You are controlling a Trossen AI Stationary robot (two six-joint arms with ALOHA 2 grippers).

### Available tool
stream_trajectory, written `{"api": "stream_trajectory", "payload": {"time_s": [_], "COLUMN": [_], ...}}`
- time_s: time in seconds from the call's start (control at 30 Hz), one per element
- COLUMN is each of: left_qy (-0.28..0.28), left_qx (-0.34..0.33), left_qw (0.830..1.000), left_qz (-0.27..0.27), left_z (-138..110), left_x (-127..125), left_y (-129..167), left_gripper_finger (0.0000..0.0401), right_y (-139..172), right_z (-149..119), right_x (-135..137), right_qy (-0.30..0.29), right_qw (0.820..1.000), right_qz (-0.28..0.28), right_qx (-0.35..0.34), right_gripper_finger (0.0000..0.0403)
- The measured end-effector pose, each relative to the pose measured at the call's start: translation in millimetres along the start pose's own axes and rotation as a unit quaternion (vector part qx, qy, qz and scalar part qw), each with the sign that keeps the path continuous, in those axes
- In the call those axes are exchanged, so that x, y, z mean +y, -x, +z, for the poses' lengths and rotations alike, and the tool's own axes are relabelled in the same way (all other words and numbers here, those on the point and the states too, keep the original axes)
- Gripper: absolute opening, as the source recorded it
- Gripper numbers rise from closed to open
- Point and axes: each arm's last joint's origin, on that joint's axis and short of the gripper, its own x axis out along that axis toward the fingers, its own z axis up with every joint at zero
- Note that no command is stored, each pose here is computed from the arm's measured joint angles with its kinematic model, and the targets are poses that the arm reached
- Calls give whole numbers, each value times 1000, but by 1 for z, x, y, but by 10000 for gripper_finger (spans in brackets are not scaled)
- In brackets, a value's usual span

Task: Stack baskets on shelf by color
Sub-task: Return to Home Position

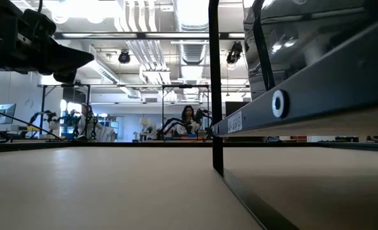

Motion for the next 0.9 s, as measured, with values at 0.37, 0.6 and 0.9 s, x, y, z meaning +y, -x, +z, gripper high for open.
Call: {"api": "stream_trajectory", "payload": {"time_s": [0.37,0.6,0.9], "left_qy": [1,1,-1], "left_qx": [14,18,-10], "left_qw": [1000,1000,1000], "left_qz": [0,0,0], "left_z": [-2,-3,2], "left_x": [0,0,0], "left_y": [-2,-2,1], "left_gripper_finger": [6,6,6], "right_y": [0,0,0], "right_z": [0,0,0], "right_x": [0,0,0], "right_qy": [0,0,0], "right_qw": [1000,1000,1000], "right_qz": [0,0,0], "right_qx": [1,2,0], "right_gripper_finger": [9,9,9]}}
